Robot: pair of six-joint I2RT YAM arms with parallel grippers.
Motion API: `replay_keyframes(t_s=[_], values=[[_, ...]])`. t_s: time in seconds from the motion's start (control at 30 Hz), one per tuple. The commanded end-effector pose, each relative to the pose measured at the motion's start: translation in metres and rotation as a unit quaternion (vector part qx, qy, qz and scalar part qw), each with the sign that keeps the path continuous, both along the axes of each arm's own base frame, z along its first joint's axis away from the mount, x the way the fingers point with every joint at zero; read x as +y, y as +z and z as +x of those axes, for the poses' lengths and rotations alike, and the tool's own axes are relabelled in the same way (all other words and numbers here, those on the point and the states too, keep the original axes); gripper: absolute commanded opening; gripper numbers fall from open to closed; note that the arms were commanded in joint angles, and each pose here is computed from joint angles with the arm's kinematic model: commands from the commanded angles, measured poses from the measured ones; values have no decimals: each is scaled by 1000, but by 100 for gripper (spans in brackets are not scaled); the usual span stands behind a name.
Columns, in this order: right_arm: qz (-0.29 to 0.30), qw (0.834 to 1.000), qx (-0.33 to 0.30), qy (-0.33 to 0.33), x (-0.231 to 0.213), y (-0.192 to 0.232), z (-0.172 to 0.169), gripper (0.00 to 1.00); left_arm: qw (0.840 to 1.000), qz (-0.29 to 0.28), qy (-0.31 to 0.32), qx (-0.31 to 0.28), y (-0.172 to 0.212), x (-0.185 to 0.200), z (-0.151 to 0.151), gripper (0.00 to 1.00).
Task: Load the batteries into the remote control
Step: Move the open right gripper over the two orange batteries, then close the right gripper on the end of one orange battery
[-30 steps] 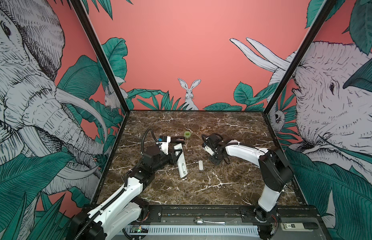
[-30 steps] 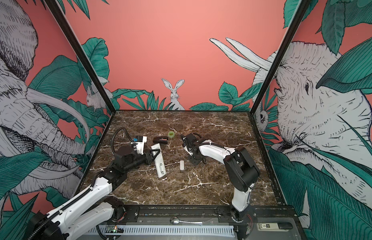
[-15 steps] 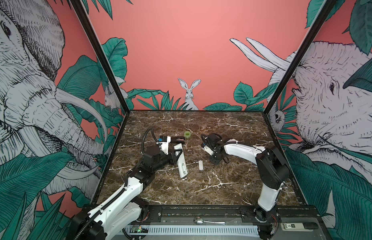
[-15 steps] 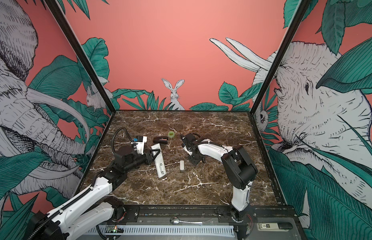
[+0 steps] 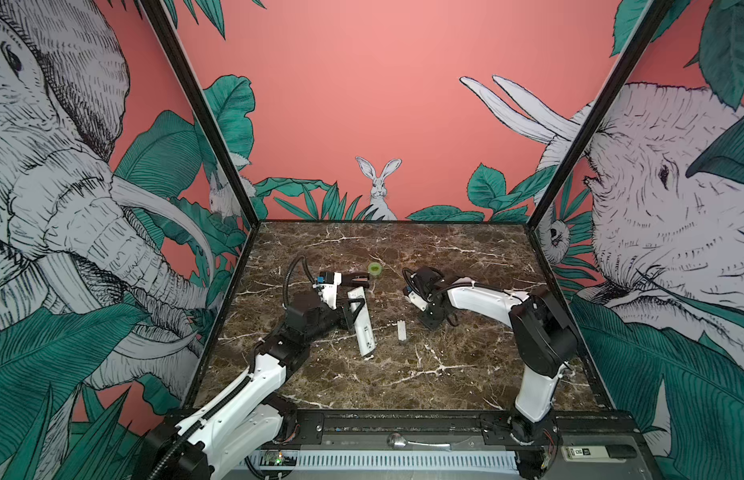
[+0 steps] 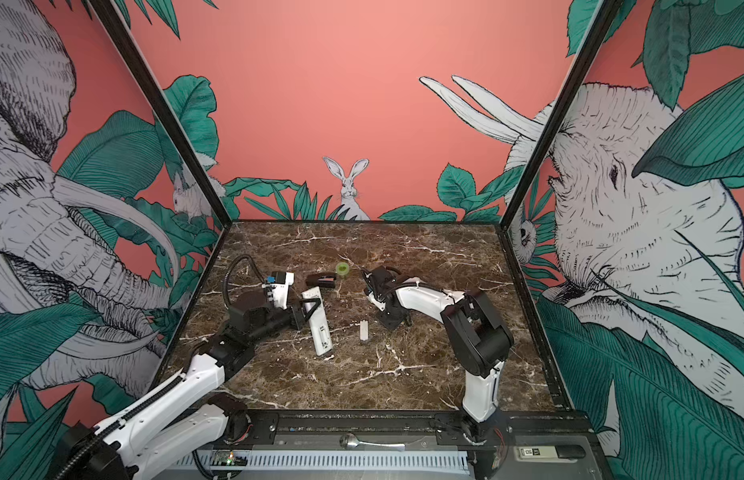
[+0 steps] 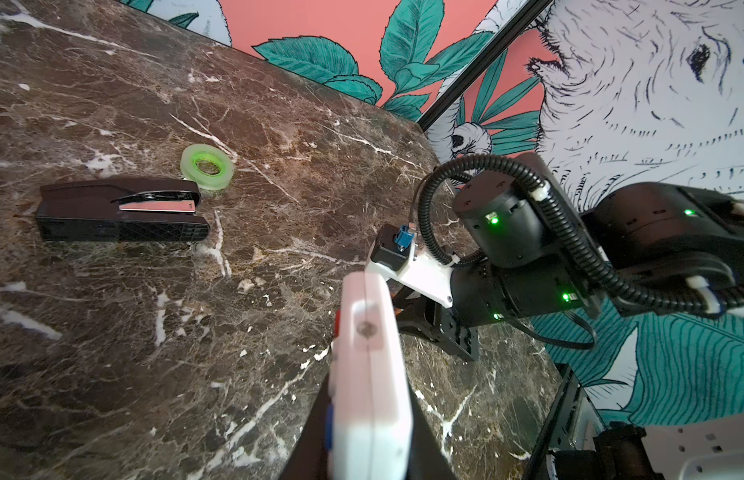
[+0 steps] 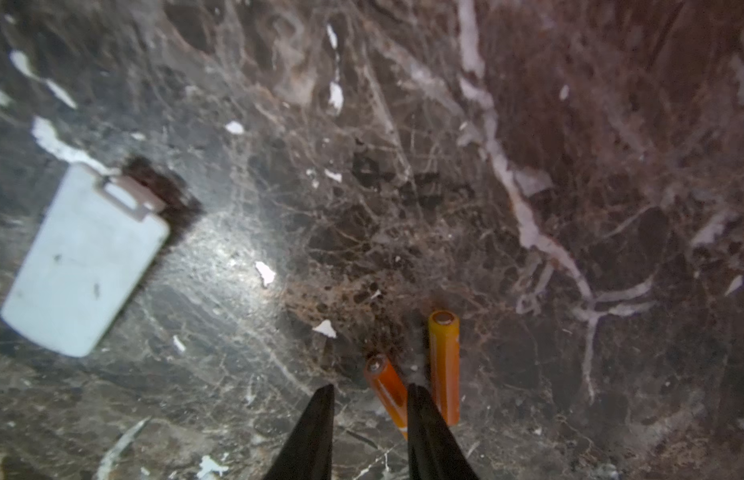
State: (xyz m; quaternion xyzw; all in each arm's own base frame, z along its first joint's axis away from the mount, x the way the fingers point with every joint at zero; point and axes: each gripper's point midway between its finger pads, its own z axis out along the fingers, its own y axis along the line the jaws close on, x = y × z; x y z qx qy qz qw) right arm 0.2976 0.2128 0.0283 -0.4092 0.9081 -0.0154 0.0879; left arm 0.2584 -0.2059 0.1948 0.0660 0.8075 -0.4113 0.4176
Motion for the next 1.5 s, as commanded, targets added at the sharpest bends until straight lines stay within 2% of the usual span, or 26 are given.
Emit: replay_keyframes(t_s=[0.0, 0.33, 0.67, 0.9, 1.13, 1.47], values=[[-5, 1000, 20, 4, -2, -7, -3, 32, 999, -19, 2, -27, 21, 0, 4, 0], [-4, 1000, 30, 4, -1, -13, -5, 29, 999, -17, 5, -27, 19, 0, 5, 0], [-1, 999, 45, -1, -1, -14, -11, 13, 999, -18, 5, -27, 18, 0, 5, 0], [10, 999, 51, -10, 1, -11, -14, 11, 999, -19, 6, -26, 17, 0, 5, 0], [77, 994, 63, -40, 19, -5, -27, 11, 999, -20, 5, -25, 16, -1, 5, 0], [45, 995, 69, -60, 10, -12, -41, 13, 999, -21, 2, -27, 14, 0, 3, 0]])
